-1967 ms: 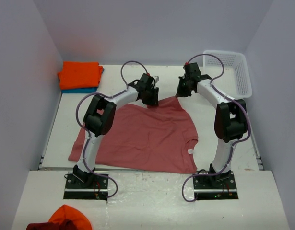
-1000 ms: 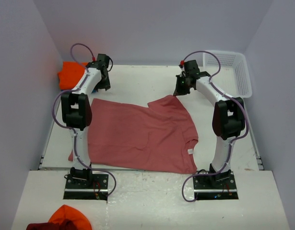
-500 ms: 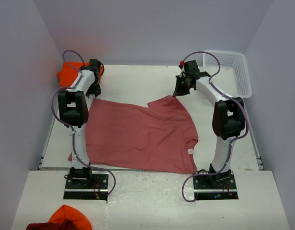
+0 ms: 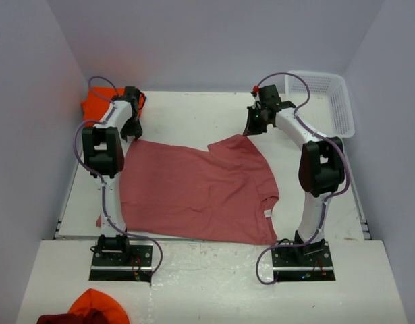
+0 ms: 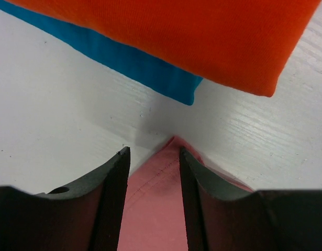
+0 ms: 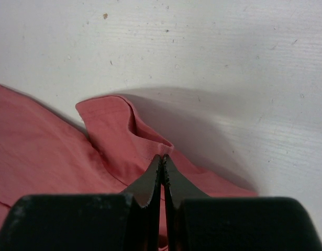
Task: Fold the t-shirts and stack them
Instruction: Grap the side of the flattened tshirt furthest away from the robot with both arms
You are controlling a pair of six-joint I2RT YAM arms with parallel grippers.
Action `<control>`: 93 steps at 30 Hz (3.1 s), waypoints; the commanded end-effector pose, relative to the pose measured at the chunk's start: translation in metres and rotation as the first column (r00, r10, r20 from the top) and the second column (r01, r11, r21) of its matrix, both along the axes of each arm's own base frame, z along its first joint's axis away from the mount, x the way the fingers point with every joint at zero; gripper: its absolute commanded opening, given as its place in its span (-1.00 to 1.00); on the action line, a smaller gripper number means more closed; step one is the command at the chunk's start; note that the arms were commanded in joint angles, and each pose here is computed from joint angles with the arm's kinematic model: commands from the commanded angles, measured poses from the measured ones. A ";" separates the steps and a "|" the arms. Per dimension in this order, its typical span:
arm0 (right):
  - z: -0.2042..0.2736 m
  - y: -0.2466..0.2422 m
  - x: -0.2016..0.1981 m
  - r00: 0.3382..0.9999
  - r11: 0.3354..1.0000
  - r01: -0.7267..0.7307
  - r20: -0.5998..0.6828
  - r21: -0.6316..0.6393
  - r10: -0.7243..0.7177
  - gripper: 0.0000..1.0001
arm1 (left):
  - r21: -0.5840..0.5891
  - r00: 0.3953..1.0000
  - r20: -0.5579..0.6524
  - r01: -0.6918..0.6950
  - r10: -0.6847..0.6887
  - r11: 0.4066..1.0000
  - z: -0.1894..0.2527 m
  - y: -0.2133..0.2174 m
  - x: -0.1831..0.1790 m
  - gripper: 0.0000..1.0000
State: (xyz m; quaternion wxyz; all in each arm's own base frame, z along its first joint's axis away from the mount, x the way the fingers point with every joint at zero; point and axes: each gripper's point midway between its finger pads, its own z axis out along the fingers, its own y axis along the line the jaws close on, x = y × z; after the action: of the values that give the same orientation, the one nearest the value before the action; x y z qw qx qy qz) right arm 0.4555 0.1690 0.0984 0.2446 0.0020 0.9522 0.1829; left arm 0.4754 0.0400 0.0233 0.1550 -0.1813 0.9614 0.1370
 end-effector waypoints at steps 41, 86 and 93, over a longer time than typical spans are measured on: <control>0.008 0.006 0.003 0.999 0.999 -0.033 0.015 0.017 0.033 -1.00 | -0.158 0.980 0.198 0.019 0.013 0.987 0.040 -0.014 0.020 -0.14; 0.094 -0.019 0.081 0.987 0.997 -0.017 0.161 0.074 0.005 -1.00 | -0.118 0.956 0.287 -0.027 0.061 0.993 0.065 -0.001 0.029 -1.00; 0.098 -0.030 0.093 0.986 0.995 -0.015 0.168 0.097 -0.002 -1.00 | -0.153 0.951 0.304 -0.007 0.054 0.988 0.065 -0.008 0.047 -1.00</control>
State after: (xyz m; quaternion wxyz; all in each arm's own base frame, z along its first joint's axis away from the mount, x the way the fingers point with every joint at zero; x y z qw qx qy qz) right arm 0.5515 0.1457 0.1884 0.3267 0.0052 0.9194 0.2191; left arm 0.5043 0.0276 0.0745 0.2578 -0.2155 0.9408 0.0457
